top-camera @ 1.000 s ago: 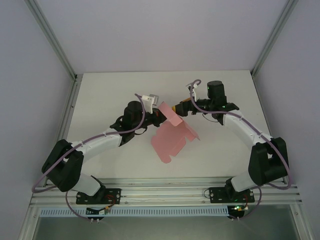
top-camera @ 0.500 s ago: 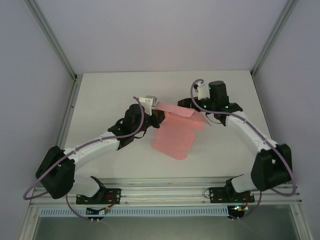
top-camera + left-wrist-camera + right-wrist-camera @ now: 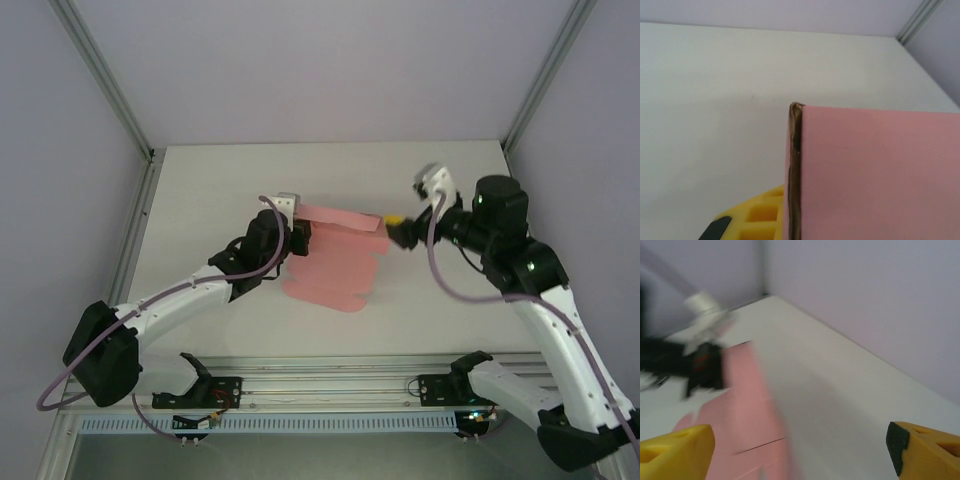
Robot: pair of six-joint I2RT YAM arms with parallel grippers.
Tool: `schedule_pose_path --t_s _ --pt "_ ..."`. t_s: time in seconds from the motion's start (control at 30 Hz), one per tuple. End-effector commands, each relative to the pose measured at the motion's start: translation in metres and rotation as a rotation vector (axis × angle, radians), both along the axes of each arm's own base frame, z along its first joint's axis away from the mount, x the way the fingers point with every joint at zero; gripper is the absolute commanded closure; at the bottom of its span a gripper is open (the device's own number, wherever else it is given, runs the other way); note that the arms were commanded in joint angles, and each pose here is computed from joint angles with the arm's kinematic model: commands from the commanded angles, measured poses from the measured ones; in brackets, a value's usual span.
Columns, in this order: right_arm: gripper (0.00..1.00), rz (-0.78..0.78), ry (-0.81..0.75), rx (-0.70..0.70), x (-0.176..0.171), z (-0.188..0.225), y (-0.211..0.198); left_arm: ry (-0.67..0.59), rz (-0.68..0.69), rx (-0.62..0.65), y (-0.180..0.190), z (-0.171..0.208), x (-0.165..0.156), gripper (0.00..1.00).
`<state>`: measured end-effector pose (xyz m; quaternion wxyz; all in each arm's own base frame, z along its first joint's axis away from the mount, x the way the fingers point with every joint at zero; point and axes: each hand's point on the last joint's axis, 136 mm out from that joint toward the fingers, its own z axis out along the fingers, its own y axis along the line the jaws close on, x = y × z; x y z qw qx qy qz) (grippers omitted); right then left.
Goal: Assemble paper box
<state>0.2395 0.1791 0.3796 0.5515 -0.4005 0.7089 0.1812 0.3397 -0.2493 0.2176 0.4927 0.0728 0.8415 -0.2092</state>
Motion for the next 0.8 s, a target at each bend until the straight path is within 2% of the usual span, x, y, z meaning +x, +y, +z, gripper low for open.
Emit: schedule_pose_path --t_s 0.0,0.07,0.1,0.13,0.2,0.23,0.3,0.4,0.57,0.77 --pt "0.14 0.308 -0.154 -0.212 -0.037 -0.023 0.018 0.058 0.043 0.067 0.009 0.000 0.000 1.00" --pt "0.22 0.343 -0.211 -0.267 -0.032 -0.022 0.020 0.067 0.035 0.073 0.010 -0.002 -0.004 1.00" --pt "0.33 0.327 -0.256 -0.299 -0.022 -0.019 0.020 0.066 0.026 0.071 0.010 -0.001 -0.006 1.00" --pt "0.40 0.309 -0.310 -0.340 -0.010 -0.016 0.020 0.066 0.018 0.072 0.010 0.000 -0.008 1.00" --pt "0.46 0.271 -0.413 -0.417 0.014 -0.003 0.020 0.073 -0.009 0.085 0.009 0.000 -0.012 1.00" --pt "0.46 0.289 -0.421 -0.447 0.019 0.001 0.022 0.080 -0.024 0.094 0.009 -0.002 -0.015 1.00" --pt "0.39 0.390 -0.357 -0.486 0.013 -0.002 0.028 0.095 -0.047 0.107 0.008 -0.004 -0.019 1.00" --pt "0.39 0.513 -0.222 -0.513 0.005 -0.014 0.038 0.108 -0.073 0.107 0.007 -0.006 -0.024 1.00" --pt "0.39 0.605 -0.072 -0.655 0.006 -0.059 0.043 0.109 -0.098 0.113 0.007 -0.003 -0.030 1.00" --pt "0.38 0.663 0.047 -0.696 0.004 -0.085 0.045 0.117 -0.173 0.104 -0.002 -0.001 -0.038 1.00"
